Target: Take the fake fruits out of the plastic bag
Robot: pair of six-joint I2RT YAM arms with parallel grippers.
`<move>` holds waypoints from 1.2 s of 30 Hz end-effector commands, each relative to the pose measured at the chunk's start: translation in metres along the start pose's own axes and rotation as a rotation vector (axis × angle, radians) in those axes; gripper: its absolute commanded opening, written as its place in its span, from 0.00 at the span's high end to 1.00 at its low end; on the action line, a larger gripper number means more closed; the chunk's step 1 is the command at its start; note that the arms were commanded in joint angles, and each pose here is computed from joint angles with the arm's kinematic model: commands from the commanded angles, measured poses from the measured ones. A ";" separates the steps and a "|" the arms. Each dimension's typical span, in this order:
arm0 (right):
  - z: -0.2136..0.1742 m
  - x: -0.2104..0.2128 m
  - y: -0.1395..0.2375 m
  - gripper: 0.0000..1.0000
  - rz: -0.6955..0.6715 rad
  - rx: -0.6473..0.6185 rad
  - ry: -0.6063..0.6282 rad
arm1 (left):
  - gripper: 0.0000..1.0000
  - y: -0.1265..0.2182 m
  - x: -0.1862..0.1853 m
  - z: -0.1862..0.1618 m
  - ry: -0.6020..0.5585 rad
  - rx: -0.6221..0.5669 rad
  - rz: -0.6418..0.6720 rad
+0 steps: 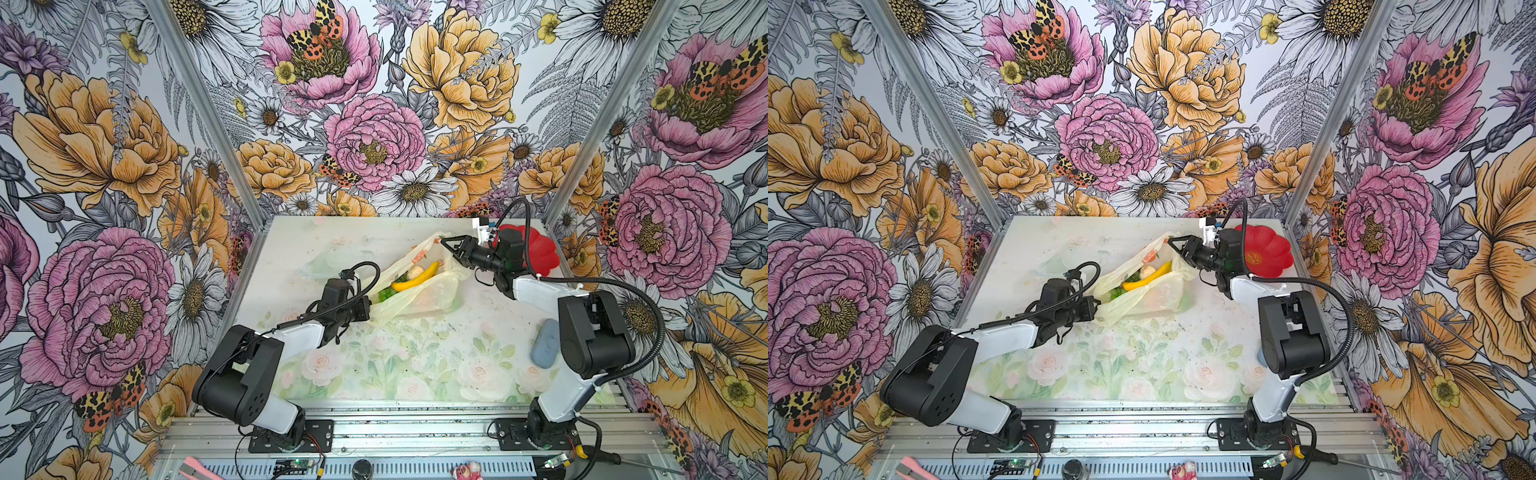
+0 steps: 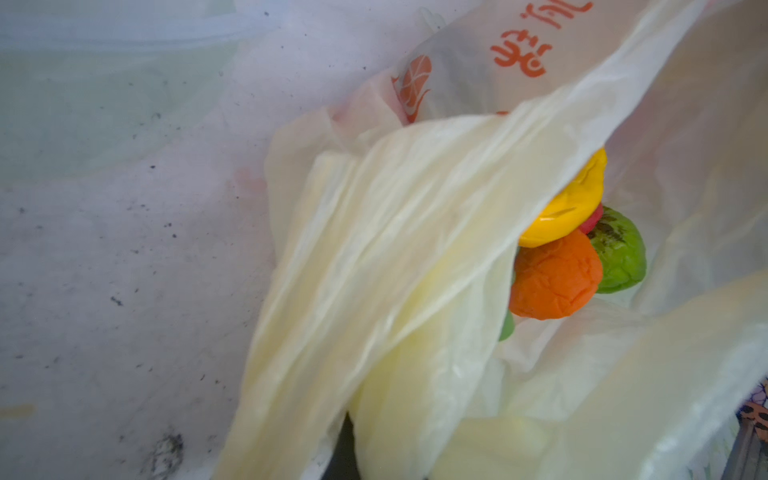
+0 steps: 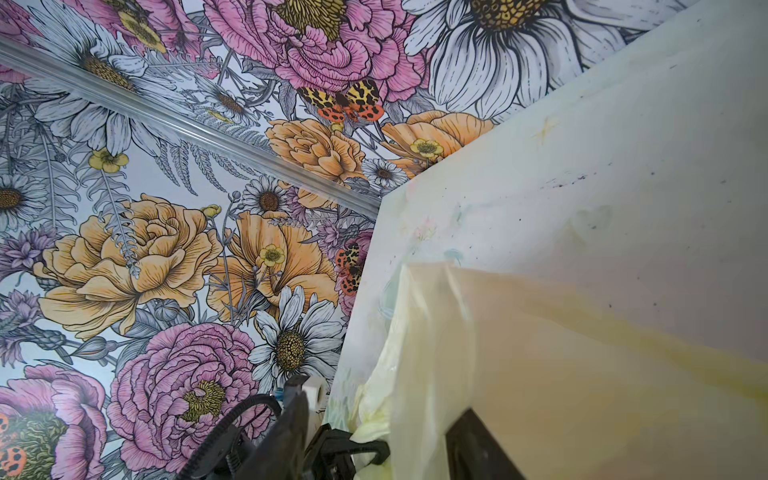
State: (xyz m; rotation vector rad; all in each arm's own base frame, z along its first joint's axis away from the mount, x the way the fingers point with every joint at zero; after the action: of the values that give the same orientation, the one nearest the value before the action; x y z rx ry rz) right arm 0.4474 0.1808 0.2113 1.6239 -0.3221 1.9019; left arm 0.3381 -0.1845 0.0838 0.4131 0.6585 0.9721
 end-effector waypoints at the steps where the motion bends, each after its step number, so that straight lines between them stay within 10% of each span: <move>1: 0.008 -0.002 0.022 0.33 -0.194 -0.081 0.116 | 1.00 -0.003 -0.014 0.022 -0.018 -0.058 -0.015; 17: -0.048 -0.025 0.070 0.20 -0.895 -0.169 0.385 | 1.00 -0.010 -0.039 0.024 -0.053 -0.050 0.001; 27: -0.082 -0.083 0.047 0.20 -0.863 -0.031 0.258 | 1.00 -0.006 -0.032 0.023 0.007 -0.065 0.017; 32: -0.082 -0.095 0.038 0.32 -0.751 -0.019 0.217 | 1.00 -0.008 -0.027 0.018 0.081 -0.081 -0.016; 36: -0.074 -0.092 0.039 0.69 -0.600 -0.057 0.132 | 1.00 -0.005 -0.013 0.019 0.185 -0.121 -0.045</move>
State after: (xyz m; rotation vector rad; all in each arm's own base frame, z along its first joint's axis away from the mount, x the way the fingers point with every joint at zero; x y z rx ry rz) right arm 0.3560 0.1559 0.0946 1.2973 0.3306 1.3962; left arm 0.3437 -0.2052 0.0957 0.3023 0.7124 1.0125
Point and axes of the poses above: each gripper's point midway between its finger pads, its own y axis back along the fingers, its own x axis along the line the jaws close on, z = x × y, the point moved 1 cm from there along y, back along the fingers, and after that the axes turned 14 degrees about -y, right-handed, at the moved point
